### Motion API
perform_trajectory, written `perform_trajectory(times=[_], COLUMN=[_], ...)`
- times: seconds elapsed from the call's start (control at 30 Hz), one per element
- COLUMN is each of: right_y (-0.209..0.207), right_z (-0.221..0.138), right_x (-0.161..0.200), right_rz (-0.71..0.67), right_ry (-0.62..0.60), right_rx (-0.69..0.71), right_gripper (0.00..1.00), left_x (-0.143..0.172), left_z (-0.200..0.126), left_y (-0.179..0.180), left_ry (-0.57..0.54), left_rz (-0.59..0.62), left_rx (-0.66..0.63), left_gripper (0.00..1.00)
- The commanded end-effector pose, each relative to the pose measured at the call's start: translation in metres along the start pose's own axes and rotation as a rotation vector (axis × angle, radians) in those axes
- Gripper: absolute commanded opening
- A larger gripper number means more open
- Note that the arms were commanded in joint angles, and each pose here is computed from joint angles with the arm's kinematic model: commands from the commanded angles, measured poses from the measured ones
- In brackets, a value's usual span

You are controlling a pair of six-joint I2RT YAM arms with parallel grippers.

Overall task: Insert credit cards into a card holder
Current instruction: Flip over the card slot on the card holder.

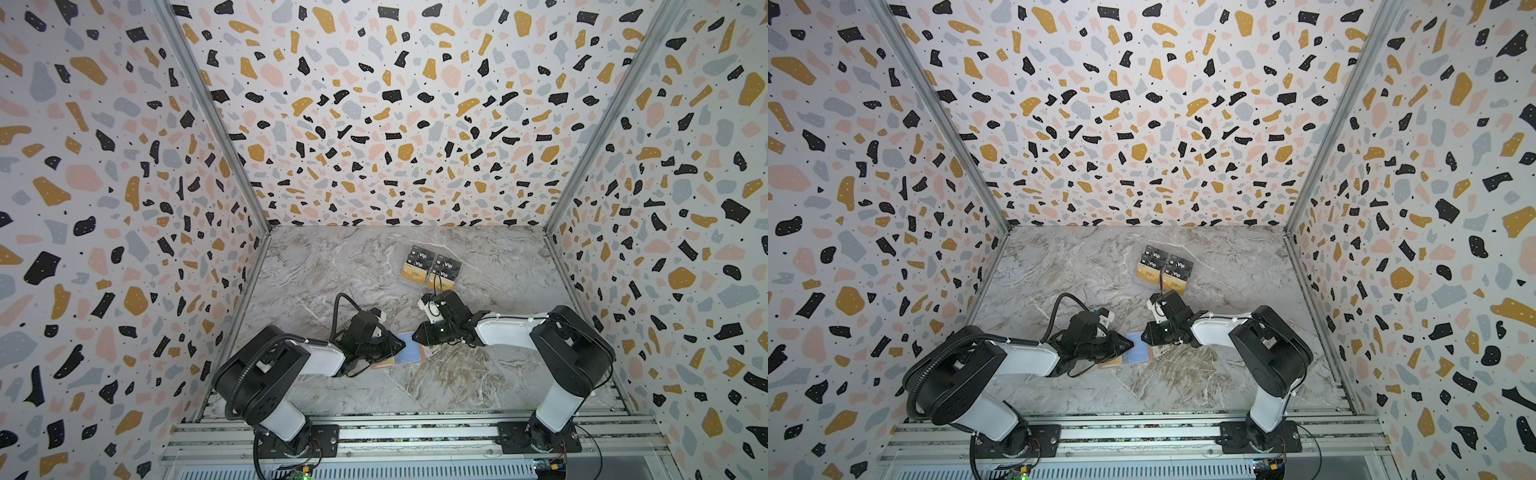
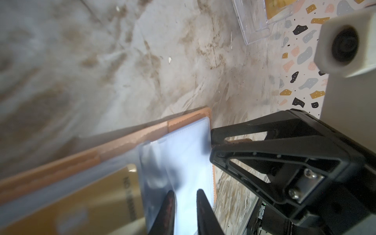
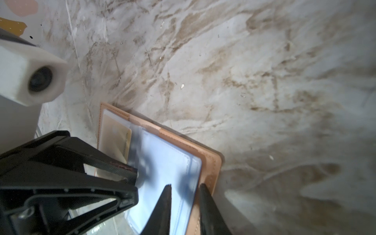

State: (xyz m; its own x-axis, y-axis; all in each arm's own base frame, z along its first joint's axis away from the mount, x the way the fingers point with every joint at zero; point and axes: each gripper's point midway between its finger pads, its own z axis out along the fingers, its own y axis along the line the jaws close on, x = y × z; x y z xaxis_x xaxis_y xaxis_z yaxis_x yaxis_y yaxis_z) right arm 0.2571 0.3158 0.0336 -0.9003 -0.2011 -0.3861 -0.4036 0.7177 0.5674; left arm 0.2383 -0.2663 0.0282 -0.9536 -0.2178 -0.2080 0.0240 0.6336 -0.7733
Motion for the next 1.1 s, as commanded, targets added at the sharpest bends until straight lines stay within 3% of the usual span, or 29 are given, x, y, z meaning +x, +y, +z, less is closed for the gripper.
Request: perform_trajectory(times=[0.0, 0.33, 1.07], right_y=[0.002, 0.012, 0.012], right_z=[0.000, -0.008, -0.026], right_x=[0.011, -0.002, -0.006], right_rz=[0.023, 0.002, 0.042], right_ry=[0.031, -0.009, -0.066], right_rx=[-0.016, -0.029, -0.044], right_gripper=[0.25, 0.25, 0.24], left_x=[0.000, 0.000, 0.002], left_z=[0.000, 0.000, -0.020], left_y=[0.006, 0.011, -0.004], left_ry=[-0.008, -0.010, -0.056], left_rz=[-0.004, 0.018, 0.078], left_rx=[0.002, -0.014, 0.067], left_gripper=[0.18, 0.00, 0.00])
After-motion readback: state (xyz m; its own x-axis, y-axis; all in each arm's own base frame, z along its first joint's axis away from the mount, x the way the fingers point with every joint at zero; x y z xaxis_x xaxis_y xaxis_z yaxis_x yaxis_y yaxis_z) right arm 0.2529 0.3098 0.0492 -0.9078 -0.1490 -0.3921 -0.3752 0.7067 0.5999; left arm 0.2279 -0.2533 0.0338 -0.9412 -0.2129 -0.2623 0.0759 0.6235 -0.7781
